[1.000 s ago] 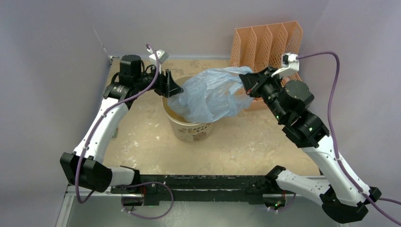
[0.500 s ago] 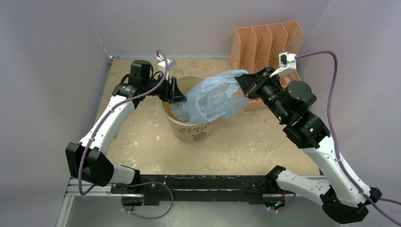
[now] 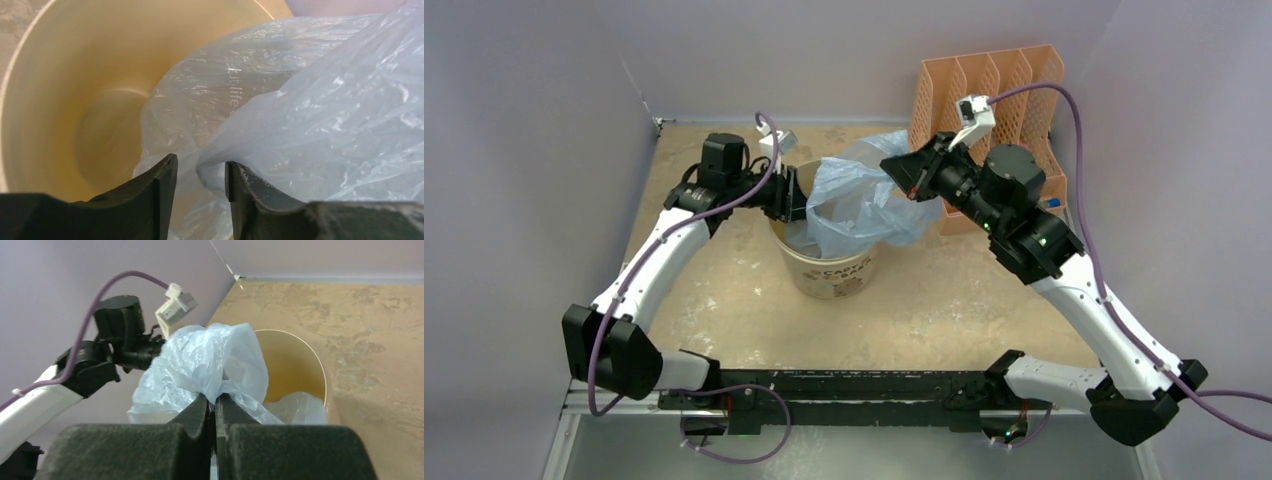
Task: Put the trash bags into the trash bin
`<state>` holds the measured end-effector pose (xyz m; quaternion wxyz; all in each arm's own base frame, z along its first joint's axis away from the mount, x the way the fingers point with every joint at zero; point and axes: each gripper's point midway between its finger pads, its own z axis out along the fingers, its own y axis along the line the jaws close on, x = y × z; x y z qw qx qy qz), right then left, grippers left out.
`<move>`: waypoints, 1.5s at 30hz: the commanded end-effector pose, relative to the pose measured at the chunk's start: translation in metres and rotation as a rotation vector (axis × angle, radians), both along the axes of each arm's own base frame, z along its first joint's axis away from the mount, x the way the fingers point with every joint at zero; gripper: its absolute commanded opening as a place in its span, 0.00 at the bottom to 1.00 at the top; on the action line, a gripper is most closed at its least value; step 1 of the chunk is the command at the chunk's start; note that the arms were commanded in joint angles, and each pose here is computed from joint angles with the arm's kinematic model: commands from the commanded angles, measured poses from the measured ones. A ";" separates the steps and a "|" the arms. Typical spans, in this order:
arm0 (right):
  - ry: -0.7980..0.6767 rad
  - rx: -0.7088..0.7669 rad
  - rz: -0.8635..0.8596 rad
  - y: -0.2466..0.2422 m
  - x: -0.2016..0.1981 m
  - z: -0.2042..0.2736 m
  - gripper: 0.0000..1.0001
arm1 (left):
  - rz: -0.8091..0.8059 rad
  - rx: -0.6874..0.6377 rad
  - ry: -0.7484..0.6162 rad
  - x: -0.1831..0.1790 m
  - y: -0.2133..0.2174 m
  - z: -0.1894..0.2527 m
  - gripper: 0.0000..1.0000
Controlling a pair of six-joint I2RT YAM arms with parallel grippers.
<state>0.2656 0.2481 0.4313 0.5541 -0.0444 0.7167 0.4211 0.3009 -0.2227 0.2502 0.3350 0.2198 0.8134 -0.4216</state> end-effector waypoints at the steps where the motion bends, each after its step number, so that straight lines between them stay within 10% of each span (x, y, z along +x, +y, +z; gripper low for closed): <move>1: -0.065 0.003 0.057 0.010 0.000 0.024 0.00 | 0.080 -0.034 -0.199 0.000 0.009 0.059 0.44; 15: -0.033 -0.036 0.030 0.019 0.019 0.019 0.00 | 0.281 0.026 -0.323 -0.008 0.044 0.091 0.55; 20: -0.051 -0.032 -0.006 0.013 0.022 0.031 0.00 | 0.195 0.021 -0.286 -0.016 0.035 0.091 0.40; 34: -0.049 -0.064 0.210 0.061 0.015 0.014 0.00 | 0.443 0.010 -0.479 -0.049 0.083 0.119 0.39; 45: 0.026 -0.197 0.095 0.093 0.054 -0.017 0.00 | -0.068 -0.209 -0.522 -0.141 0.031 0.140 0.49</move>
